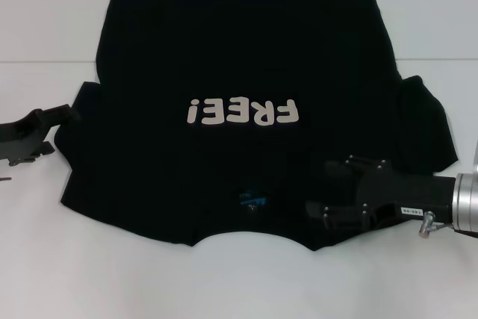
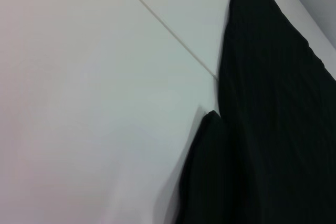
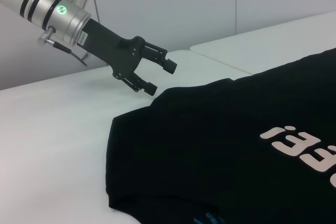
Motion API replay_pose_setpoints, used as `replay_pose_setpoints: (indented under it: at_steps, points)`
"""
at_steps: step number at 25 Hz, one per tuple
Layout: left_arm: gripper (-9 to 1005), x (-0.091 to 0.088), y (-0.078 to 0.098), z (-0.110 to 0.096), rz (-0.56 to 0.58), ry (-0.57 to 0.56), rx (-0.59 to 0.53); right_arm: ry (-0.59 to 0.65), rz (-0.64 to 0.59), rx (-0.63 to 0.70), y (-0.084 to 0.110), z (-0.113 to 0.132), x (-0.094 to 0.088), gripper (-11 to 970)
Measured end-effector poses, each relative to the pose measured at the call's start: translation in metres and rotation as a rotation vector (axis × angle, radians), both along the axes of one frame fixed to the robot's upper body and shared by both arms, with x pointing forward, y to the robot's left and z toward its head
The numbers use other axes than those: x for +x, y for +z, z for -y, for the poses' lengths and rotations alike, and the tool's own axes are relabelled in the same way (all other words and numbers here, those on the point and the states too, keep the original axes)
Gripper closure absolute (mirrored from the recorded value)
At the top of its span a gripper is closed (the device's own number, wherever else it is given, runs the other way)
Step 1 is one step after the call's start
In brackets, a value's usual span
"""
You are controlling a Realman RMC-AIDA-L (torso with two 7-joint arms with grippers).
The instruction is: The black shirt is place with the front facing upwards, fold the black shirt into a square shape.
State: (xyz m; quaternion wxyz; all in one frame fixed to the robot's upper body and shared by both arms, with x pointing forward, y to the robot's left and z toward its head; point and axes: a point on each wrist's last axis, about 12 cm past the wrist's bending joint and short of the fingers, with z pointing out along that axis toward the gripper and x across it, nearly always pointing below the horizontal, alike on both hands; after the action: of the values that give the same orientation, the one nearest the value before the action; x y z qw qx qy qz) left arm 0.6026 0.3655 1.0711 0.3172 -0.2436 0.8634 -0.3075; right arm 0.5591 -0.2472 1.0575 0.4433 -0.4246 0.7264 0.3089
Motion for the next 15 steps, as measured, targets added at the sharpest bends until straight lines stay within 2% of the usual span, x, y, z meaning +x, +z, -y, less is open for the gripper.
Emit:
replay_pose_setpoints:
  at_steps: [15]
  points:
    - [62, 0.0017, -0.0022, 0.0047, 0.012, 0.008, 0.008, -0.001, 0.004, 0.001, 0.001, -0.0004, 0.0011, 59]
